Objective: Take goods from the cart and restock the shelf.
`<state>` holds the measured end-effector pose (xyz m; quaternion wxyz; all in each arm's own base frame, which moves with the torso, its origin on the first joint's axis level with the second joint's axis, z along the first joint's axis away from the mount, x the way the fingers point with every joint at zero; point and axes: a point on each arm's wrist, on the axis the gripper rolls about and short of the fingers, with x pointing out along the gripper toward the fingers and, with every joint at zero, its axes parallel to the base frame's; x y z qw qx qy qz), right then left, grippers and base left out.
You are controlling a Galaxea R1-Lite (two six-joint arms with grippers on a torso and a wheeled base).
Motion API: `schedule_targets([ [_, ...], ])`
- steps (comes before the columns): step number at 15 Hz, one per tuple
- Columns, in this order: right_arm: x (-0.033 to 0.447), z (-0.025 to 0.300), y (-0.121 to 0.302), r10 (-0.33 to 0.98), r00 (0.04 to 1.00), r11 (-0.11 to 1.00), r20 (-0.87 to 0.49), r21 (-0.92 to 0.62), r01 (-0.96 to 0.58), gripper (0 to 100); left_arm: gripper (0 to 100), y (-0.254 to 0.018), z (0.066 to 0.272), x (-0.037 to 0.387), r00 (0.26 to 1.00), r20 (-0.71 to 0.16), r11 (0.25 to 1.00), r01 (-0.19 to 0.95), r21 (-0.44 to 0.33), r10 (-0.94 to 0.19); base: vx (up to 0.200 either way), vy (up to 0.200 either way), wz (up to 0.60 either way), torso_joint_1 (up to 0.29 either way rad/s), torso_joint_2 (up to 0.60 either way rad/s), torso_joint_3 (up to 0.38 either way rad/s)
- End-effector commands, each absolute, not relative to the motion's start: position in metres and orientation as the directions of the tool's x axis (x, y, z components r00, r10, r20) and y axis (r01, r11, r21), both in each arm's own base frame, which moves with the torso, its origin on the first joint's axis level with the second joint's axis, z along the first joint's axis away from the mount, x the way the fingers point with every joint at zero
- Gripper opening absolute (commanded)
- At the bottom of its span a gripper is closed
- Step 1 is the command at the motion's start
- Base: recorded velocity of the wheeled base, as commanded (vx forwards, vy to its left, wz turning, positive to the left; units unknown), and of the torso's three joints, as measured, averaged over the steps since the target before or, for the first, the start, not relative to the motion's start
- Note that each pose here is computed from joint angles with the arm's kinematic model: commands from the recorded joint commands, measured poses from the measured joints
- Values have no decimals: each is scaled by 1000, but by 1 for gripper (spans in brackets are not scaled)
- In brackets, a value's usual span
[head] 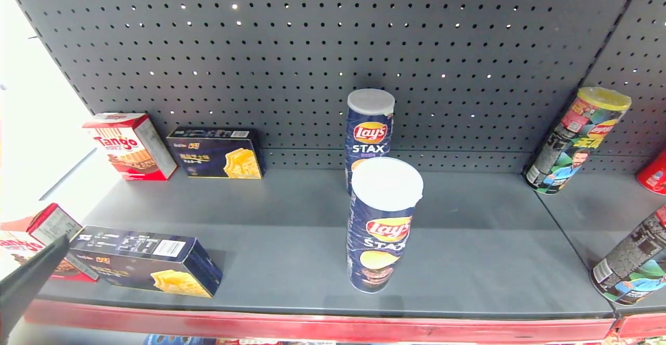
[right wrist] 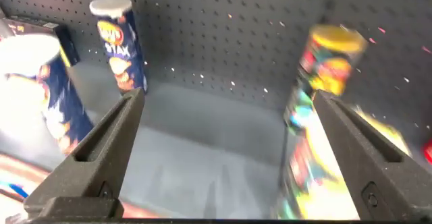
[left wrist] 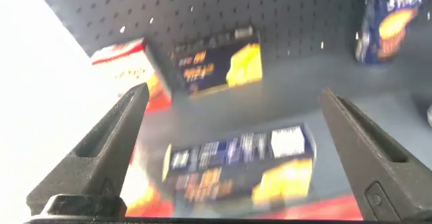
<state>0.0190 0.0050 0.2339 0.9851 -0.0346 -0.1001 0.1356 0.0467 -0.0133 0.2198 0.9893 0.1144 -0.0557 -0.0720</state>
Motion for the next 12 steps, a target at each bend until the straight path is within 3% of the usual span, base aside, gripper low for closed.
schedule_targets([
  [1,-12,183,-11,238,957,970,169,-100,-224,100,100,5,203,1,977,148,965,116,236,-153,0,0,0,0,0,0],
  [4,-24,143,-17,247,967,963,55,-124,-239,100,100,11,191,-13,979,142,965,110,237,-146,0,0,0,0,0,0],
  [6,-27,118,-19,244,968,964,52,-123,-236,100,100,15,171,-25,981,134,964,103,243,-139,0,0,0,0,0,0],
  [8,-28,107,-19,241,969,964,49,-124,-233,100,100,17,155,-34,988,113,962,67,265,-100,0,0,0,0,0,0],
  [10,-22,87,-16,244,969,960,-20,-137,-245,100,100,17,133,-40,994,79,960,51,275,-76,0,0,0,0,0,0],
  [12,-15,88,-12,219,969,965,-112,-125,-233,100,100,17,121,-38,996,58,957,52,284,-72,0,0,0,0,0,0],
])
